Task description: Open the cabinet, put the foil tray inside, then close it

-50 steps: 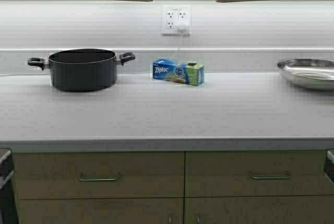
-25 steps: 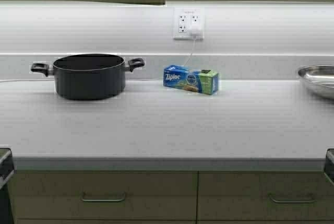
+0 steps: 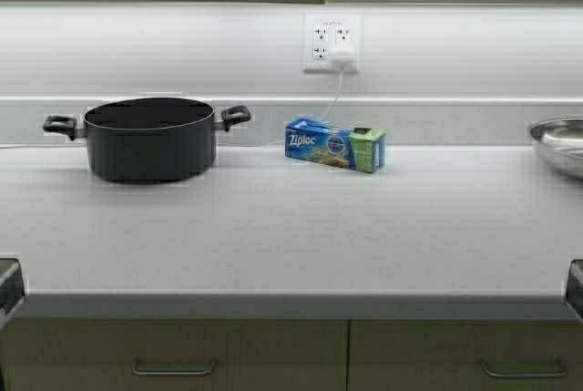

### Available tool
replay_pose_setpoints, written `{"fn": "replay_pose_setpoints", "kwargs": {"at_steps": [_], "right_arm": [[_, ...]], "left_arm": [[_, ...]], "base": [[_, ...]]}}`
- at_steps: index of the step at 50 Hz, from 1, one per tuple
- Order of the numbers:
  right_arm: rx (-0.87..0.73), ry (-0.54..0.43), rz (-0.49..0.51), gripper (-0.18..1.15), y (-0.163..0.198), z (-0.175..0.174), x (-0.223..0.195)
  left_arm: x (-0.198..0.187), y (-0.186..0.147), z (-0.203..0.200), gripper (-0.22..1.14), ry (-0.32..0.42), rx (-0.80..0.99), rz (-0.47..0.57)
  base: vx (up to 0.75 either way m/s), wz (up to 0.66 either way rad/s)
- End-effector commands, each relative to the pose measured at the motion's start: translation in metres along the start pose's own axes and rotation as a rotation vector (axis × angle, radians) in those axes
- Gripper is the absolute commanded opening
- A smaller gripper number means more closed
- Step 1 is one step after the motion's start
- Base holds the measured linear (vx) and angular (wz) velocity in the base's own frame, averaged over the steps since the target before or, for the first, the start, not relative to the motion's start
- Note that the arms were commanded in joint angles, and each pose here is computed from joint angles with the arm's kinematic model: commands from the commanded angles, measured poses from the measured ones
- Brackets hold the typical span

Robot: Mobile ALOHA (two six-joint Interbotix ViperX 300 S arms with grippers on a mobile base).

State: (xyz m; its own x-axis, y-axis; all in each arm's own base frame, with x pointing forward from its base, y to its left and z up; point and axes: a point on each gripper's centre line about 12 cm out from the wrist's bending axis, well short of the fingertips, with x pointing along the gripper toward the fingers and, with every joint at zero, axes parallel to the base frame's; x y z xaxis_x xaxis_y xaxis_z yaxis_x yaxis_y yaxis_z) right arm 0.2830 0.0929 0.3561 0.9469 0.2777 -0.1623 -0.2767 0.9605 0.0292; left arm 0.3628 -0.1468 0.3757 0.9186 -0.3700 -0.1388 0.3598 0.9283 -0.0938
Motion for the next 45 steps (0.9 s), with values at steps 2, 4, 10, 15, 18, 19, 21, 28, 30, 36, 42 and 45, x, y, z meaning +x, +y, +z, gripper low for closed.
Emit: {"fn": "replay_pose_setpoints", "kwargs": {"at_steps": [2,4,10,15,18,19,21,28,30,36,42,45], "right_arm": [[-0.008,-0.023,0.004,0.07,0.003,0.011,-0.002],[-0.008,-0.022,0.002,0.07,0.002,0.011,-0.002],[-0.008,-0.015,0.002,0.07,0.002,0.008,-0.002],[-0.008,-0.01,0.002,0.07,0.002,0.006,-0.001],[-0.01,-0.009,0.002,0.07,0.002,0.006,-0.001],[-0.01,-0.01,0.002,0.07,0.002,0.006,-0.001],[-0.01,-0.009,0.002,0.07,0.002,0.006,-0.001],[-0.01,-0.004,0.002,0.07,0.002,0.004,-0.001],[-0.01,-0.002,0.002,0.07,0.002,0.003,-0.001],[-0.012,0.002,0.0,0.07,0.002,0.002,-0.001],[-0.012,0.002,0.0,0.07,0.002,0.002,0.0],[-0.013,-0.003,0.0,0.07,0.002,0.004,-0.001]], "left_arm": [[-0.015,-0.003,0.011,0.04,-0.043,0.006,-0.011],[-0.018,-0.003,0.011,0.04,-0.046,0.01,-0.011],[-0.027,-0.002,0.004,0.04,-0.035,0.0,-0.011],[-0.03,-0.001,-0.002,0.04,-0.024,0.007,-0.011],[-0.03,-0.001,-0.005,0.04,-0.02,0.011,-0.011],[-0.03,-0.001,-0.006,0.04,-0.018,0.011,-0.011],[-0.031,-0.001,-0.007,0.04,-0.015,0.011,-0.011],[-0.031,0.0,-0.014,0.04,0.0,0.007,-0.009],[-0.032,-0.001,-0.016,0.04,0.004,0.005,-0.011],[-0.032,-0.001,-0.021,0.04,0.008,0.002,-0.015],[-0.032,-0.001,-0.026,0.04,0.011,0.0,-0.019],[-0.033,0.0,-0.026,0.04,0.011,0.002,-0.018]], "base": [[0.05,0.01],[0.05,0.02],[0.03,0.01],[0.02,-0.02],[0.02,-0.01],[0.02,-0.01],[0.01,-0.01],[0.01,-0.02],[0.01,-0.03],[0.01,-0.01],[0.0,0.0],[0.0,0.0]]}}
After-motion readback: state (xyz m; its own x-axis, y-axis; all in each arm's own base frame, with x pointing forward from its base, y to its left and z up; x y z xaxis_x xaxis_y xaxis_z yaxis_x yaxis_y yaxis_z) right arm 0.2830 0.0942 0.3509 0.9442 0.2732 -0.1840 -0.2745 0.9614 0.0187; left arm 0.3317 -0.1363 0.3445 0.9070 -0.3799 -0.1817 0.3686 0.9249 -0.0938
